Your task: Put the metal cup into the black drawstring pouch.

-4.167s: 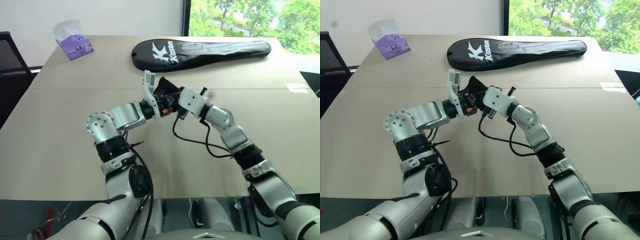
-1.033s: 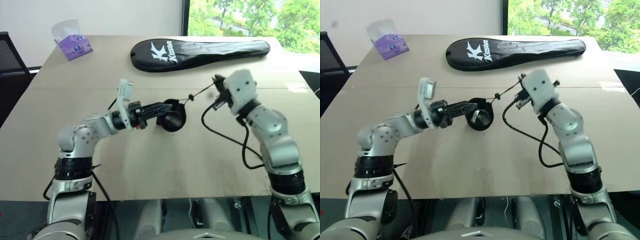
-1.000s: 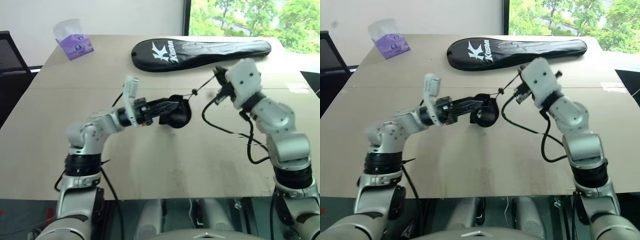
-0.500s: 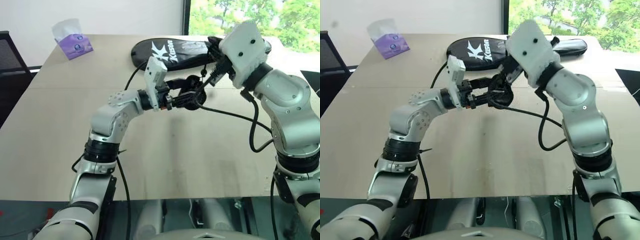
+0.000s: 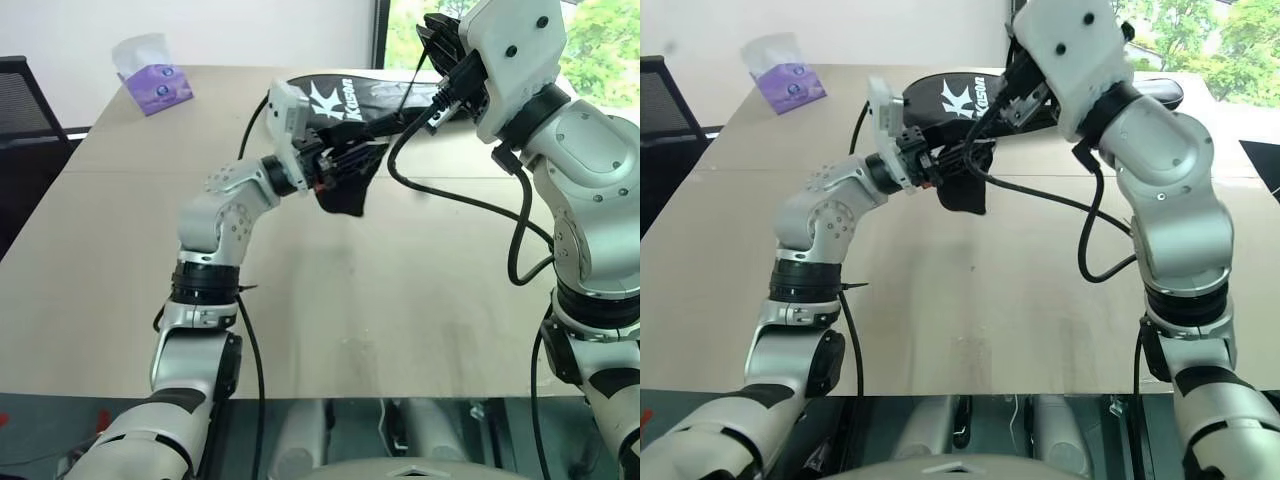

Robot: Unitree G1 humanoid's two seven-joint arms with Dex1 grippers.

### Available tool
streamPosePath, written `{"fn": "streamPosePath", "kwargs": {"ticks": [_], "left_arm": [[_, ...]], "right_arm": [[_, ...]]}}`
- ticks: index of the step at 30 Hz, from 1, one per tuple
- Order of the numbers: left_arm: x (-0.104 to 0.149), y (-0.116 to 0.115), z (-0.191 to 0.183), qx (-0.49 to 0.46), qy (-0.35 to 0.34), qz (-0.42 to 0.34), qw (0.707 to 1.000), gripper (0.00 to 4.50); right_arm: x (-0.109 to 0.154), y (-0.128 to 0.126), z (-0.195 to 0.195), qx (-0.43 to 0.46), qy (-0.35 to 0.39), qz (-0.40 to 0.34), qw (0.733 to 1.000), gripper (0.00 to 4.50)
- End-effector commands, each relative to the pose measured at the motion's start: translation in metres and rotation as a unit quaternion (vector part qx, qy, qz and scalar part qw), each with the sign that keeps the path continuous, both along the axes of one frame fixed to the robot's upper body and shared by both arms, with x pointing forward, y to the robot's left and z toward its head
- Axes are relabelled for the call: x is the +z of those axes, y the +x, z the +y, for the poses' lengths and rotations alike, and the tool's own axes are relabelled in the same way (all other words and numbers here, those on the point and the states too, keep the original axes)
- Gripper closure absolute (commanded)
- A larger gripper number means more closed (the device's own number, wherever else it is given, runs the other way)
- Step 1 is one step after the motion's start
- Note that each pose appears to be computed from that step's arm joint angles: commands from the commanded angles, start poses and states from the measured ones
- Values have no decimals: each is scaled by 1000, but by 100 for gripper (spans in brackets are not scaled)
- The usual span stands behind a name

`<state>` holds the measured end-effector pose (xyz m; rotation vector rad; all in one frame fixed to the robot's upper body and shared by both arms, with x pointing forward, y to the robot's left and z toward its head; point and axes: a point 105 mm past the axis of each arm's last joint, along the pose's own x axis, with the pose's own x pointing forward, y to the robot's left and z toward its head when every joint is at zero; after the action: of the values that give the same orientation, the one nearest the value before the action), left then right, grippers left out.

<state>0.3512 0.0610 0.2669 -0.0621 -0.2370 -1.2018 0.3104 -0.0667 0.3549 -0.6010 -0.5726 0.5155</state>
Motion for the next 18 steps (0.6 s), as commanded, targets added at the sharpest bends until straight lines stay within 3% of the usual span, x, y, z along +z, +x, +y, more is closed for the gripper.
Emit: {"fn": "streamPosePath", "kwargs": {"ticks": [1, 18], "left_arm": [[15, -23, -11, -62, 6, -31, 998, 123], [22, -28, -38, -98, 18, -60, 993, 123]], "right_arm": [[11, -11, 0, 5, 7, -31, 999, 450], [0, -19, 12, 28, -15, -18, 999, 450]]}}
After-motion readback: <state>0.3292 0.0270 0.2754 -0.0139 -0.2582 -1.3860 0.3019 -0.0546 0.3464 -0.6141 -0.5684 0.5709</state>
